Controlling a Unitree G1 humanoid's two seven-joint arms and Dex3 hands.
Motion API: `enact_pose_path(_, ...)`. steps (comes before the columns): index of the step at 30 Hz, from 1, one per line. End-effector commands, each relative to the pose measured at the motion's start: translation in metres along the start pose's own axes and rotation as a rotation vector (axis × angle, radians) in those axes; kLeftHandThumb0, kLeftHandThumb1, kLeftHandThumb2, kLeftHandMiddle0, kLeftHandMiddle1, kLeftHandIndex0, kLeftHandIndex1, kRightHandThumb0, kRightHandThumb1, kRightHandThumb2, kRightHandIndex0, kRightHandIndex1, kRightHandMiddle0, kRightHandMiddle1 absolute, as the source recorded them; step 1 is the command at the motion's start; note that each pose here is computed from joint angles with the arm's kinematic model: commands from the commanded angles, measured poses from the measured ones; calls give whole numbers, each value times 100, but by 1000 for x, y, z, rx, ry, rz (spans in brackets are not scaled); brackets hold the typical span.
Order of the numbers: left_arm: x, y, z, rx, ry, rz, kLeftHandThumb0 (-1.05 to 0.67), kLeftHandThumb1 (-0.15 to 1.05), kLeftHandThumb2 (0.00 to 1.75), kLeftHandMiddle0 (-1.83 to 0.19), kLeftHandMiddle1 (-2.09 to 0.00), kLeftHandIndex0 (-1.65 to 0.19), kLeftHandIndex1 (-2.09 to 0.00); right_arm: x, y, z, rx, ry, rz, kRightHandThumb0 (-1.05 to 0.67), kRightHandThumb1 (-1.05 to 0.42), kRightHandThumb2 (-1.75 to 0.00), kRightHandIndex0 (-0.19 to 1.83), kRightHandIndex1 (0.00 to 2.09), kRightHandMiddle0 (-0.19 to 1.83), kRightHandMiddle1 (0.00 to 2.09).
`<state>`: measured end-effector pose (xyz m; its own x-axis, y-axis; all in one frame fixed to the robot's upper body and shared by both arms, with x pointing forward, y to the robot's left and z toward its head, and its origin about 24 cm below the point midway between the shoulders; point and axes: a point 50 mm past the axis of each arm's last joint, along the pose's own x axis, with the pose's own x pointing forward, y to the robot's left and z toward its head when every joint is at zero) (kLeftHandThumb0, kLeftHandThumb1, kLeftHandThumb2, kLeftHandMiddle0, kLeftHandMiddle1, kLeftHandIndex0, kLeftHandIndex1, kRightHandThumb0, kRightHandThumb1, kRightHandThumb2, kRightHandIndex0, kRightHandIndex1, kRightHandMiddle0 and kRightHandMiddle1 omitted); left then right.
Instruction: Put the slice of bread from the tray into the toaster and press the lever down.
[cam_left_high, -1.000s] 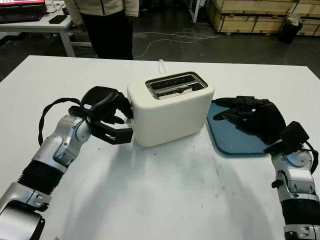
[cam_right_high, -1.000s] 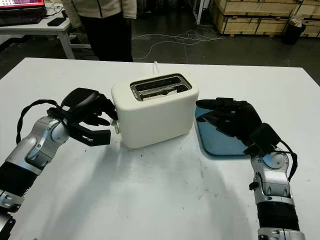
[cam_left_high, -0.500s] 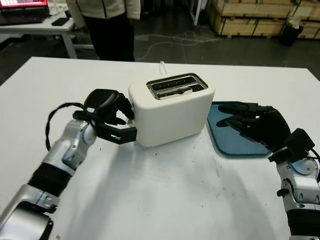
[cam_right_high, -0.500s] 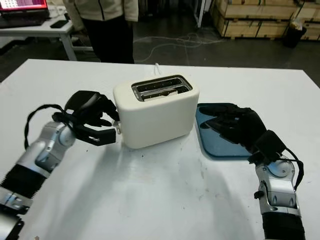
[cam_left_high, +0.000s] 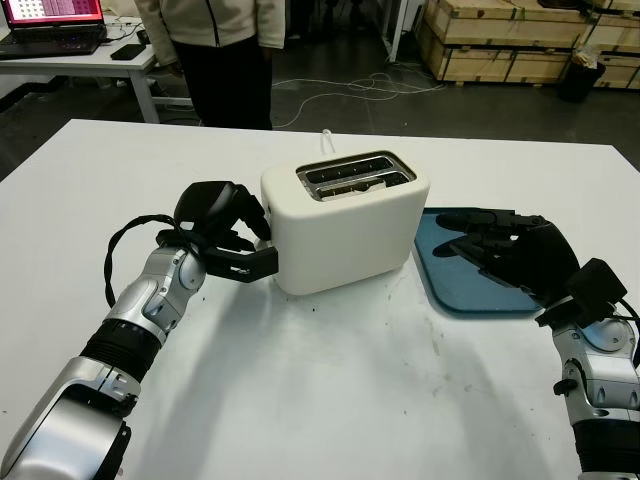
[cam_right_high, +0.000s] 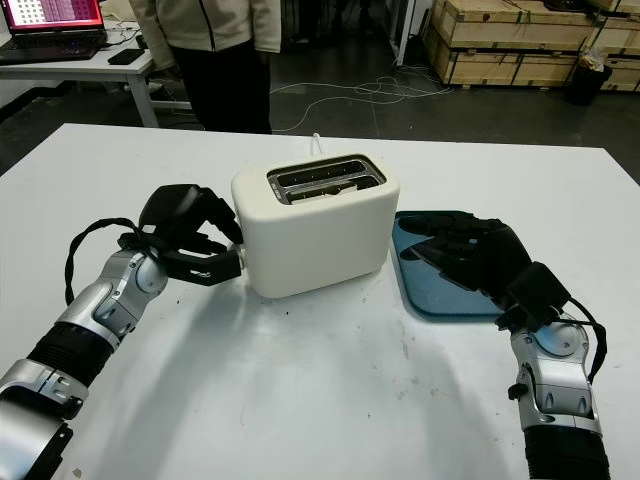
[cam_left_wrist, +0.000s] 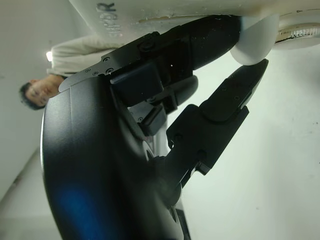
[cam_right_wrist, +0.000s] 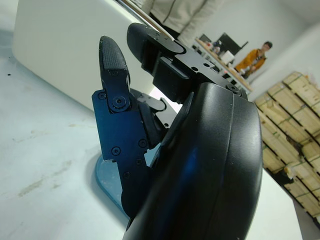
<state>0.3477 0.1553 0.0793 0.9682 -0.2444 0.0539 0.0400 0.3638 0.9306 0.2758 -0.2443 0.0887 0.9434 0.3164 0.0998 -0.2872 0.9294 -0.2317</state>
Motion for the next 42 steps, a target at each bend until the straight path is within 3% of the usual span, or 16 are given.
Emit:
enact_pose_path(1, -73, -160, 44, -72, -22, -691, -23, 89, 1, -94, -40, -111, 0, 8, -4, 8, -20, -10, 6, -44, -92, -14, 78, 68, 97, 0)
enact_pose_path(10, -55, -129, 50, -53, -119, -562, -23, 85, 0, -101, -55, -117, -3, 6, -2, 8, -28, -19, 3, -43, -92, -16, 77, 67, 97, 0)
enact_pose_path(13, -53, -119, 57, -84, -196, -469, -21, 80, 1, -93, -88, -121, -3, 6, -1, 8, -15, -17, 3, -43, -92, -15, 77, 68, 97, 0)
enact_pose_path(15, -56, -121, 61, -105, -183, -490, -23, 82, 2, -86, -97, -119, -2, 7, -1, 7, -10, -15, 2, -43, -92, -15, 78, 68, 97, 0)
enact_pose_path(18, -66, -134, 58, -103, -130, -573, -25, 84, 1, -96, -63, -115, 0, 8, 0, 7, -11, -12, 6, -43, -92, -15, 77, 68, 97, 0)
enact_pose_path(21, -72, -131, 49, -122, -126, -563, -24, 85, 1, -101, -55, -116, -1, 9, -1, 7, -13, -10, 5, -43, -92, -15, 77, 67, 96, 0)
enact_pose_path(23, -72, -116, 39, -117, -120, -509, -26, 86, 1, -99, -58, -115, -1, 10, -2, 7, -10, -13, 3, -43, -92, -15, 77, 67, 96, 0)
enact_pose_path(26, -70, -80, 25, -152, -91, -361, -34, 84, 0, -79, -117, -116, -1, 12, -6, 10, -30, -35, -11, -42, -92, -14, 76, 67, 95, 0)
enact_pose_path(27, -71, -69, 21, -158, -79, -316, -36, 84, 0, -75, -120, -114, -1, 13, -7, 11, -41, -42, -14, -42, -92, -13, 76, 67, 94, 0)
enact_pose_path(30, -74, -34, 12, -169, -58, -193, -37, 82, 1, -74, -118, -112, 0, 17, -11, 12, -69, -40, -16, -43, -92, -13, 75, 65, 92, 0)
enact_pose_path(36, -84, 38, -4, -77, -93, 49, -35, 77, 0, -81, -114, -113, -1, 27, -19, 18, -106, -39, -6, -42, -92, -10, 73, 52, 87, 0)
enact_pose_path(42, -89, 86, -15, 13, -58, 160, -43, 77, 0, -85, -95, -109, 0, 38, -34, 33, -176, -63, -9, -43, -92, -7, 77, 45, 87, 0)
